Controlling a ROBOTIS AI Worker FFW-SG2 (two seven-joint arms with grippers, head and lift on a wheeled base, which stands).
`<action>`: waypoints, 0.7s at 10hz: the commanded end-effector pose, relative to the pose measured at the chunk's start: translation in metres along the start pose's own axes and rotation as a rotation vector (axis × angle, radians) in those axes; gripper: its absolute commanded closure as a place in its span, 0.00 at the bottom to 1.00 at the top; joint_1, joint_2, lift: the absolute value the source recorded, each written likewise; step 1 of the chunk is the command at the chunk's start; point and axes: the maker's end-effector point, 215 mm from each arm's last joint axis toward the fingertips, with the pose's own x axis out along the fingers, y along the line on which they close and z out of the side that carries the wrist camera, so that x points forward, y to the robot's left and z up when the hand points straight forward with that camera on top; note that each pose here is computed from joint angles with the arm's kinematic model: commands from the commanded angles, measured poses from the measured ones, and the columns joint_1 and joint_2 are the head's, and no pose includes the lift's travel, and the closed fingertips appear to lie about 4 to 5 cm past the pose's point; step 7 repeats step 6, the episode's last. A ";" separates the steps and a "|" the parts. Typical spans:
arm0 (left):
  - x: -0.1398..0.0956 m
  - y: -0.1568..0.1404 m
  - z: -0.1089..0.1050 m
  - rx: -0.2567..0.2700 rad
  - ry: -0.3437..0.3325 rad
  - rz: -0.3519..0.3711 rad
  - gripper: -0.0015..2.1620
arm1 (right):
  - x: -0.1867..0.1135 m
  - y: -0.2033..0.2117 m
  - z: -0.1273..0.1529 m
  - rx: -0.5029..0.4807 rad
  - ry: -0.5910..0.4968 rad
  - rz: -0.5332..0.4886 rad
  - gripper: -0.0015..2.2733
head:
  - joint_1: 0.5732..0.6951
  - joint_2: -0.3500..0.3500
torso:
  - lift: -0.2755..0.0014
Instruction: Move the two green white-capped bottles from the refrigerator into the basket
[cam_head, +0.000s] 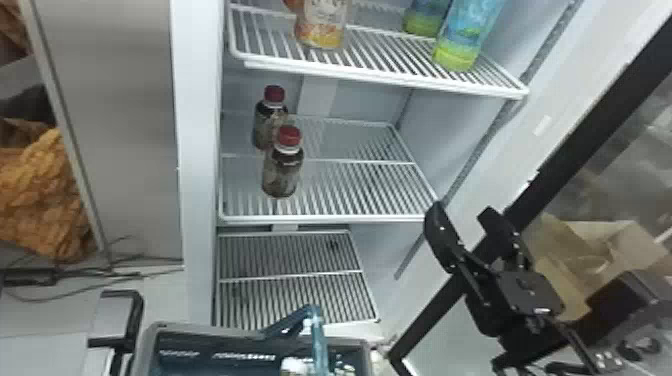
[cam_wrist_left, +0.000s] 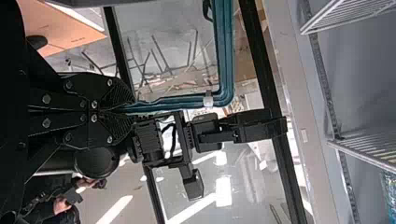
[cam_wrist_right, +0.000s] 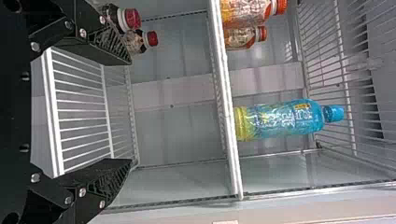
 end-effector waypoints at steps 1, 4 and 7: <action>0.000 0.000 0.000 0.000 0.000 0.000 0.53 | 0.000 0.000 0.000 0.000 -0.002 -0.001 0.15 | 1.00 0.00 | 0.04; 0.000 0.000 -0.001 -0.003 0.000 -0.002 0.53 | 0.000 0.000 0.002 0.001 -0.007 0.000 0.15 | 1.00 0.00 | 0.04; 0.001 0.000 -0.001 -0.003 0.002 -0.003 0.53 | 0.000 0.000 0.003 0.003 -0.007 0.000 0.15 | 1.00 0.00 | 0.04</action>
